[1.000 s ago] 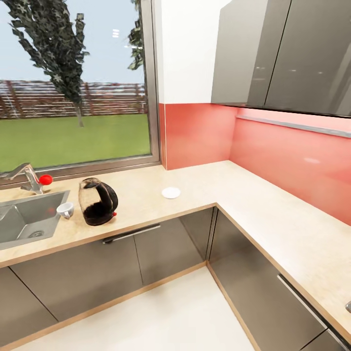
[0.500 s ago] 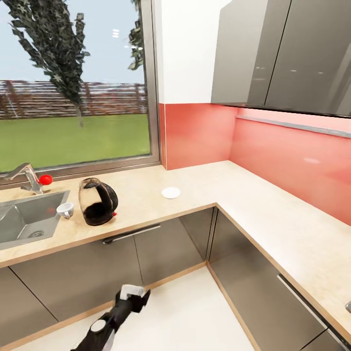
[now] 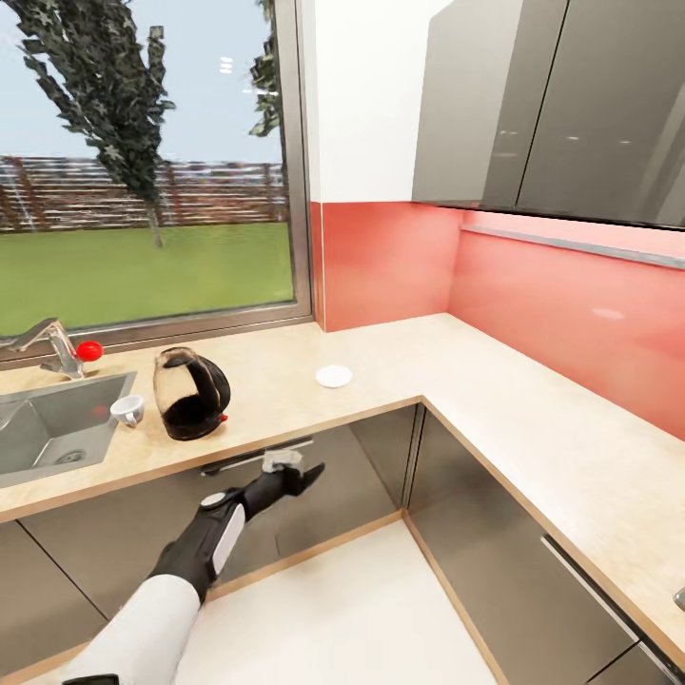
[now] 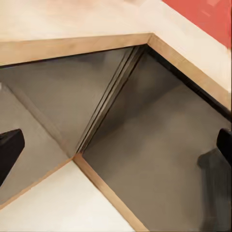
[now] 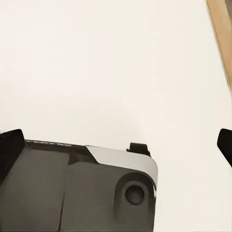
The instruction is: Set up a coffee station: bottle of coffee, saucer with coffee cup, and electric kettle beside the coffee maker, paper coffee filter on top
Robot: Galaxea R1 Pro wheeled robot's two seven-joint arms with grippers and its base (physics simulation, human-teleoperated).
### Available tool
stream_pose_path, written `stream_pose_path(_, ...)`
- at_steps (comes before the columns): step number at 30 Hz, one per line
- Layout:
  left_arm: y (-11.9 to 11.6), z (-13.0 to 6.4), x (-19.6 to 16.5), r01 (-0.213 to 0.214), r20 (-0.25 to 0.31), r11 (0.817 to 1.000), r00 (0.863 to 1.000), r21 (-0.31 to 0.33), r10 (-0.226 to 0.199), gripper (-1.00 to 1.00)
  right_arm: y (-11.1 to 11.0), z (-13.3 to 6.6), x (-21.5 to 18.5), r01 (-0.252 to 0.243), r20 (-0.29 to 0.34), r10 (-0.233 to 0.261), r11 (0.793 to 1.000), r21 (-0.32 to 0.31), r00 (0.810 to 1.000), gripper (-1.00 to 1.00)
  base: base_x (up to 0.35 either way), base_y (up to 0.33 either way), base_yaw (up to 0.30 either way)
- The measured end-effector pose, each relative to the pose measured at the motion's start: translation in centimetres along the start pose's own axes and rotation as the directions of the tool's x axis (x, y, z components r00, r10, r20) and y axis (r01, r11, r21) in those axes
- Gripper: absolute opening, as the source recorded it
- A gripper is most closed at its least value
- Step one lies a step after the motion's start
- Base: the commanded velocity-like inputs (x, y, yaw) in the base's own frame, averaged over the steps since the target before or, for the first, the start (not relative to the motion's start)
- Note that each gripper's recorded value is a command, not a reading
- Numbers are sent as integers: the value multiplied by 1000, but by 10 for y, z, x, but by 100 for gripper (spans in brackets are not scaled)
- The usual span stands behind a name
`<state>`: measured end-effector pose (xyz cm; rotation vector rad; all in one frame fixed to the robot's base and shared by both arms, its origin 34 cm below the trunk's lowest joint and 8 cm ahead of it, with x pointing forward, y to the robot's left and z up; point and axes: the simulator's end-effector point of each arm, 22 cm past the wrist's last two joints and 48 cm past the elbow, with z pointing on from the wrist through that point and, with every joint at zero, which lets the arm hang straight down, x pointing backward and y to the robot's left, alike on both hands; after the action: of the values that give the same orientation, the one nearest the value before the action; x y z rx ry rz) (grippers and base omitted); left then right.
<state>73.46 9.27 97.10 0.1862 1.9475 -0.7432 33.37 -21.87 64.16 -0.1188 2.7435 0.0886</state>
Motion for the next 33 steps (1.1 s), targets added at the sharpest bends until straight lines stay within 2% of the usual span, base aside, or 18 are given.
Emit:
stream_pose_path(5,-12,5,-60,29,32,999,999,37,-30,100,1,1,-17,0,35,0,1000,-1,999,100,0,0,0)
stream_pose_path(7,-20,5,-90,55,54,997,997,59,-58,100,1,1,-33,0,68,0,1000,-1,998,100,0,0,0)
stream_pose_path(9,-26,6,-117,79,62,994,995,78,-84,100,8,0,-57,-2,117,3,1000,-8,993,100,0,0,0)
stream_pose_path(12,-25,7,-141,89,58,994,994,68,-93,100,38,-8,-116,-14,236,25,999,-45,971,100,0,0,0)
stream_pose_path(14,-10,8,-148,96,57,995,994,-9,-96,100,56,-28,-189,-24,382,48,998,-66,923,100,0,0,0)
stream_pose_path(15,1,8,-150,99,59,993,994,-57,-96,100,61,-48,-237,-30,478,60,997,-72,876,100,0,0,0)
stream_pose_path(17,6,7,-152,100,60,992,994,-81,-95,100,56,-84,-299,-39,601,73,997,-69,796,100,0,0,0)
stream_pose_path(18,11,6,-156,98,64,991,994,-95,-92,100,48,-118,-343,-93,680,136,991,-100,720,100,0,0,0)
stream_pose_path(19,11,5,-157,97,65,990,994,-98,-91,100,37,-166,-390,-121,761,174,985,-126,625,100,0,0,0)
stream_pose_path(21,13,5,-156,97,64,990,994,-101,-91,100,31,-191,-410,-169,761,259,966,-196,595,100,0,0,0)
stream_pose_path(23,13,4,-155,99,61,990,994,-102,-93,100,26,-208,-420,-204,736,332,943,-262,591,100,0,0,0)
stream_pose_path(25,13,5,-152,101,58,990,994,-102,-95,100,19,-216,-424,-222,720,363,932,-287,591,100,0,0,0)
stream_pose_path(27,13,5,-149,103,52,989,994,-102,-98,100,4,-224,-430,-246,716,388,922,-300,581,100,0,0,0)
stream_pose_path(29,13,6,-146,104,48,989,994,-102,-99,100,-11,-231,-440,-268,723,409,912,-310,557,100,0,0,0)
stream_pose_path(32,12,6,-143,106,42,989,994,-100,-102,100,-24,-249,-465,-296,725,476,879,-374,497,100,0,0,0)
stream_pose_path(33,12,6,-143,106,42,989,994,-100,-102,100,-24,-252,-470,-298,723,489,872,-388,488,100,0,0,0)
